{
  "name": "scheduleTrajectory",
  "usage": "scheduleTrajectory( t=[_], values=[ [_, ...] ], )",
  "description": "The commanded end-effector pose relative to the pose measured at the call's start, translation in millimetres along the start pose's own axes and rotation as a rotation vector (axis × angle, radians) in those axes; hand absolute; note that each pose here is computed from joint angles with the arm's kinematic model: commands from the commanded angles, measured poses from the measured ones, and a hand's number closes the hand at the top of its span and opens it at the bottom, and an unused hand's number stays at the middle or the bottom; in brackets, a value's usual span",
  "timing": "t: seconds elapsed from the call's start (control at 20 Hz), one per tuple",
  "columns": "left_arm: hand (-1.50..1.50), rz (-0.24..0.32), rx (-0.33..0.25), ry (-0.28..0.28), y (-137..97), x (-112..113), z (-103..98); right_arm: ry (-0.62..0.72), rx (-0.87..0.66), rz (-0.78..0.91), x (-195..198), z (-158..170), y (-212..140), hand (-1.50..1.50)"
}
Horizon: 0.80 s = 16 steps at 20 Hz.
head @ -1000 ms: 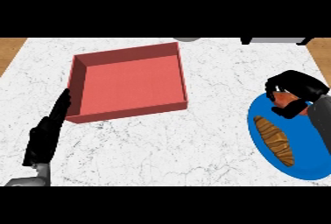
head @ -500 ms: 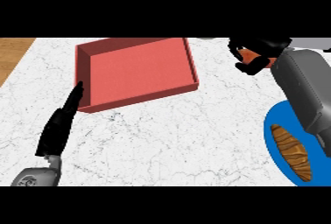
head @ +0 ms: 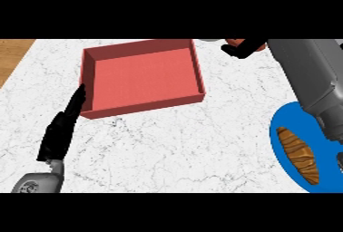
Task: Pick the sweet potato from the plate and place it in the cardboard box
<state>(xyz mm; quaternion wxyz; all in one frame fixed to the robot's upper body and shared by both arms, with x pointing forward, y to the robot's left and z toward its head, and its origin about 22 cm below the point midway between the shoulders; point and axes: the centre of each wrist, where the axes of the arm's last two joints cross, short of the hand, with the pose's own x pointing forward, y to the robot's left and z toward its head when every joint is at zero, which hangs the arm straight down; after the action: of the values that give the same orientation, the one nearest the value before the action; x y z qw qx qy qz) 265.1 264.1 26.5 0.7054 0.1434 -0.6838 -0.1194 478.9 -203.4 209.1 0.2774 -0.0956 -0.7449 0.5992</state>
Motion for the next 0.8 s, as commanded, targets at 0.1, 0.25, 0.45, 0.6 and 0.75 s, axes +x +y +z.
scheduleTrajectory(
  t=[0.1,0.25,0.45,0.6,0.75],
  values=[
    [0.0,0.004,0.011,0.031,-3.7,-16.5,12.1,-0.224,-0.05,-0.203,24.3,-38.0,-22.6,1.5],
    [0.0,-0.002,0.009,0.046,10.4,-13.5,14.5,-0.255,-0.031,-0.246,35.3,-50.9,-33.8,1.5],
    [0.0,0.006,0.031,0.043,5.2,-15.6,7.0,-0.264,0.011,-0.248,58.2,-82.8,-25.4,1.5],
    [0.0,-0.011,0.045,0.045,11.6,-24.4,20.5,-0.253,0.005,-0.249,89.9,-121.0,2.9,1.5],
    [0.0,-0.01,0.014,0.037,9.7,-19.2,20.2,-0.244,0.039,-0.242,94.4,-124.4,-8.7,1.5]
  ],
)
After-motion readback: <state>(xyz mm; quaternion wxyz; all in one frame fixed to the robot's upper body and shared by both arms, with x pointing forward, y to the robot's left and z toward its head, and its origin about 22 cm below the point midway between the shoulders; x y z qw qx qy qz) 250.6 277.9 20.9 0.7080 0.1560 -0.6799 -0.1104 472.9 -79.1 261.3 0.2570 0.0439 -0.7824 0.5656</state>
